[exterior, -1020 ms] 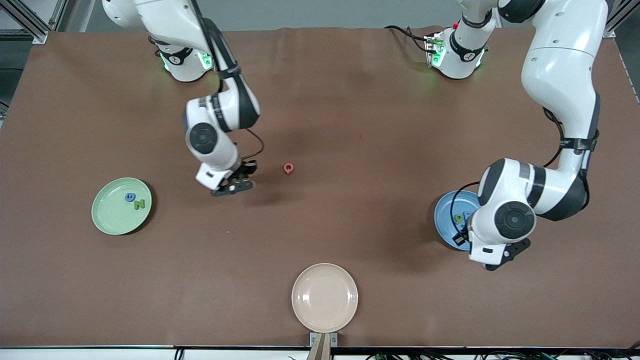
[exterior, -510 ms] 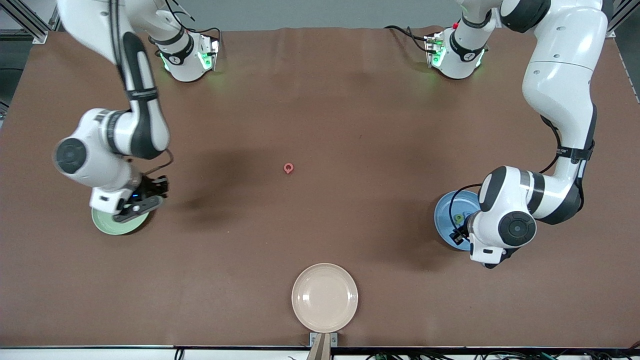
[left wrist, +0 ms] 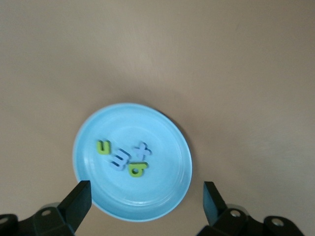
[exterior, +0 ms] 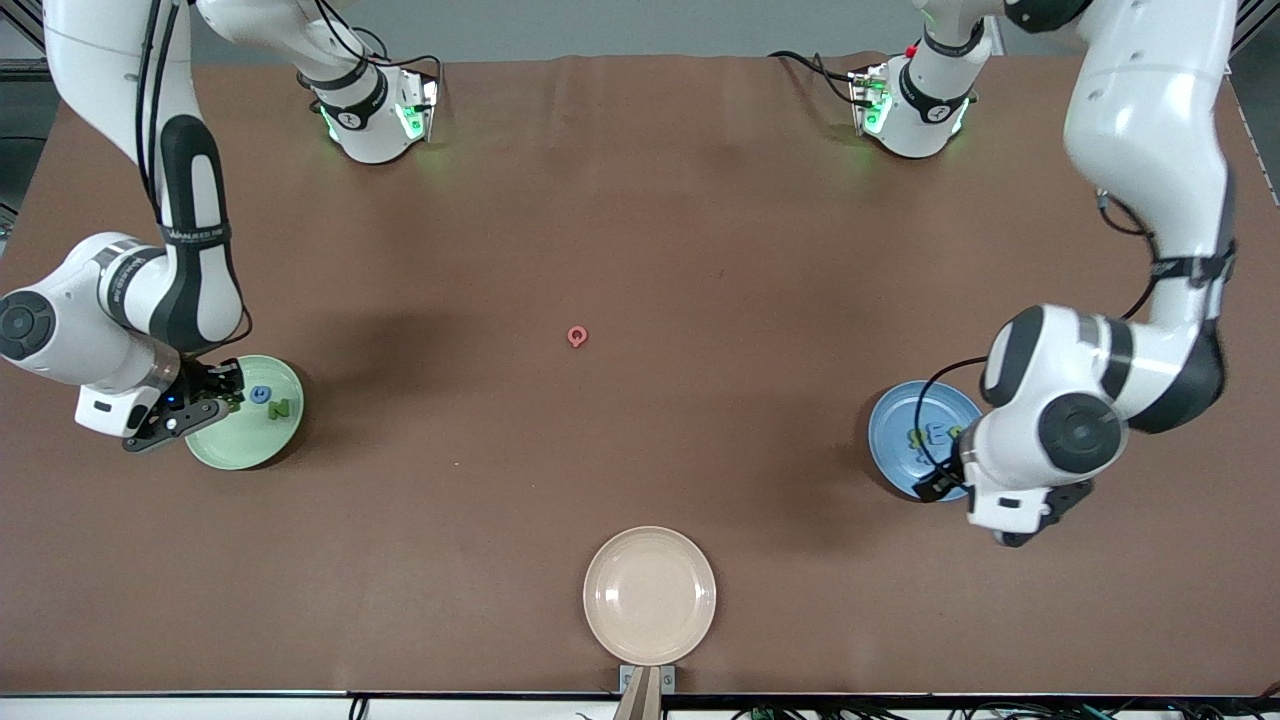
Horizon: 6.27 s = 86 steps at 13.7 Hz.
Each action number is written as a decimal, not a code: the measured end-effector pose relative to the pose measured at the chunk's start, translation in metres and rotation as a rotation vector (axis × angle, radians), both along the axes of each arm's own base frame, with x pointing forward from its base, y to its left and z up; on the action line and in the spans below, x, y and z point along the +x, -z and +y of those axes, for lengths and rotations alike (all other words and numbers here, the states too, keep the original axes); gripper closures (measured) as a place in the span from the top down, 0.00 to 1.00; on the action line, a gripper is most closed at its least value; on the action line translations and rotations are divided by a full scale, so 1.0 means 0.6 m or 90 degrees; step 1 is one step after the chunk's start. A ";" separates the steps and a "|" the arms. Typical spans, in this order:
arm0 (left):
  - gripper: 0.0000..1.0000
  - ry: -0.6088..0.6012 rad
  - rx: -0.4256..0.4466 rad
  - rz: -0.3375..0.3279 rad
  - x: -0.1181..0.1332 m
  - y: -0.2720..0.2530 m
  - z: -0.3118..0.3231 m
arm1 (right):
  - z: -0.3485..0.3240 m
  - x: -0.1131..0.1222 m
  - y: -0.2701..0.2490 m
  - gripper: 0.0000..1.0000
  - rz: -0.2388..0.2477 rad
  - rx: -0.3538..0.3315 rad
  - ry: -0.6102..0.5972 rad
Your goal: Sort upper and lower case letters into plates
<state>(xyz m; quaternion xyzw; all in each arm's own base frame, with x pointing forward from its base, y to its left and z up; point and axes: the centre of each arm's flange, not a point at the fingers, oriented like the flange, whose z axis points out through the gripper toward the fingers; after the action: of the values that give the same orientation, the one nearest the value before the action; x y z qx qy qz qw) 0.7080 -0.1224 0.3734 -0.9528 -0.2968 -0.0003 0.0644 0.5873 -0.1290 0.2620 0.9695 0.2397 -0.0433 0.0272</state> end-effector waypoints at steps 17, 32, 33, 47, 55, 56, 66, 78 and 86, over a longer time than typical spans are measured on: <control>1.00 0.257 -0.032 -0.049 -0.118 -0.383 0.215 | -0.023 0.013 0.057 0.93 0.018 0.048 0.002; 1.00 0.295 -0.069 -0.038 -0.246 -0.462 0.240 | 0.676 -0.106 -0.118 1.00 0.074 0.052 0.352; 1.00 0.295 -0.069 -0.036 -0.246 -0.461 0.247 | 0.713 -0.123 -0.117 1.00 0.059 0.053 0.366; 1.00 0.351 -0.075 -0.014 -0.244 -0.435 0.271 | 0.888 -0.230 0.112 0.85 -0.048 0.018 0.399; 1.00 0.351 -0.085 0.012 -0.253 -0.431 0.268 | 0.901 -0.228 0.128 0.72 -0.041 0.024 0.413; 1.00 0.353 -0.085 0.014 -0.253 -0.431 0.266 | 0.902 -0.229 0.129 0.65 -0.040 0.024 0.412; 1.00 0.381 -0.089 0.016 -0.252 -0.421 0.133 | 0.910 -0.235 0.136 0.37 -0.038 0.022 0.407; 1.00 0.376 -0.090 0.014 -0.253 -0.421 0.116 | 0.488 -0.012 -0.062 0.37 0.021 0.001 0.195; 1.00 0.369 -0.091 0.015 -0.251 -0.417 0.127 | 0.111 0.036 0.027 0.37 -0.007 0.014 0.028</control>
<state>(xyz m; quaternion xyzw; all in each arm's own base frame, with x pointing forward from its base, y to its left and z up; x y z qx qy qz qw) 0.5576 -0.0464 0.6237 -0.9998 -0.0109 0.0135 -0.0020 0.6090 -0.0624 0.2460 0.9750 0.2185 -0.0360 0.0170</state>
